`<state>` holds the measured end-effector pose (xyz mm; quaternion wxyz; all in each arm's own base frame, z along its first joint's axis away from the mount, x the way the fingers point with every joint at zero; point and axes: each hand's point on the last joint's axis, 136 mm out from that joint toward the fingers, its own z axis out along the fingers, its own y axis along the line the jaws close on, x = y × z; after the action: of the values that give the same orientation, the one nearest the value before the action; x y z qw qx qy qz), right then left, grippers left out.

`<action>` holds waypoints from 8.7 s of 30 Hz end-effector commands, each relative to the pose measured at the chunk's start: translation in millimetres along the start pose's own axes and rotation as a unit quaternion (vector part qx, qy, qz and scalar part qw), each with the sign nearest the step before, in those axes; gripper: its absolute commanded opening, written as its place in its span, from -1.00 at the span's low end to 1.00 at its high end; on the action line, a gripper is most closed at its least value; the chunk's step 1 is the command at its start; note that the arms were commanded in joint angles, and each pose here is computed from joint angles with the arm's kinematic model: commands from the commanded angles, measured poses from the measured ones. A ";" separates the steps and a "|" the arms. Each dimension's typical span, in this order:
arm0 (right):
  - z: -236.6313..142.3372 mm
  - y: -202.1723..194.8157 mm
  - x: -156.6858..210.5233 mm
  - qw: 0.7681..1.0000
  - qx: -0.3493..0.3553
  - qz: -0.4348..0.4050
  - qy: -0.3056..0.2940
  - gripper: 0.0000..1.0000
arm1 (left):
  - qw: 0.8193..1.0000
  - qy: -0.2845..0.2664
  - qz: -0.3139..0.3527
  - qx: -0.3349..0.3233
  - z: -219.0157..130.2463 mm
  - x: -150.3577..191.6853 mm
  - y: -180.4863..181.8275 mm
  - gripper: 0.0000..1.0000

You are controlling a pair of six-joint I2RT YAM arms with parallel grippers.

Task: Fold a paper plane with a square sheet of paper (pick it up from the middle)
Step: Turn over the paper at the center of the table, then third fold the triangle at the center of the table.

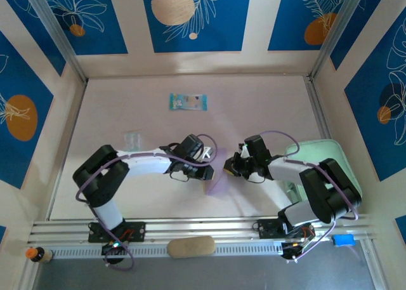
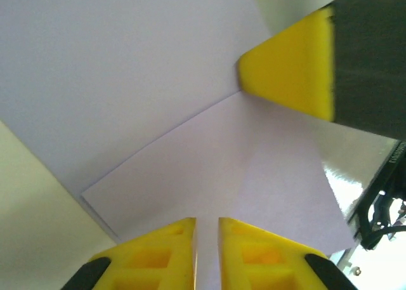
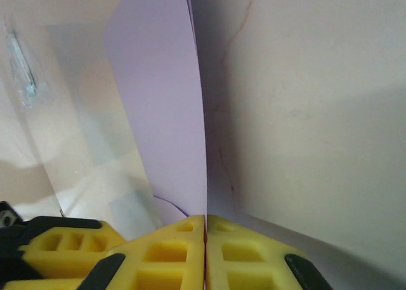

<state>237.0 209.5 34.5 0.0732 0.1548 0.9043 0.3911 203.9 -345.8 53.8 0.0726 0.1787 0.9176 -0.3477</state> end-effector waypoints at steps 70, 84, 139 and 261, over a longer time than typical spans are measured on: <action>-37.0 1.3 -1.0 0.996 0.067 -0.023 -0.051 -0.56 | 0.966 -0.203 -0.014 -0.158 -127.6 -6.5 43.8 0.21; -22.5 -20.9 6.5 0.997 0.070 -0.012 0.008 -0.75 | 0.982 -0.149 -0.061 -0.097 -85.8 -4.1 34.5 0.19; 43.4 -38.1 38.2 0.989 0.112 0.003 0.095 -0.77 | 0.980 -0.024 -0.185 -0.065 -24.6 23.4 64.9 -0.22; 28.3 76.1 104.4 0.645 0.163 -0.715 -0.213 -0.28 | 0.965 -0.082 -0.247 0.035 -45.6 1.8 51.6 -0.96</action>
<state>162.3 311.7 55.1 0.4741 -0.4717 0.7434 0.0080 219.7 -287.5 57.0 0.0505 -0.0663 0.9094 -0.4074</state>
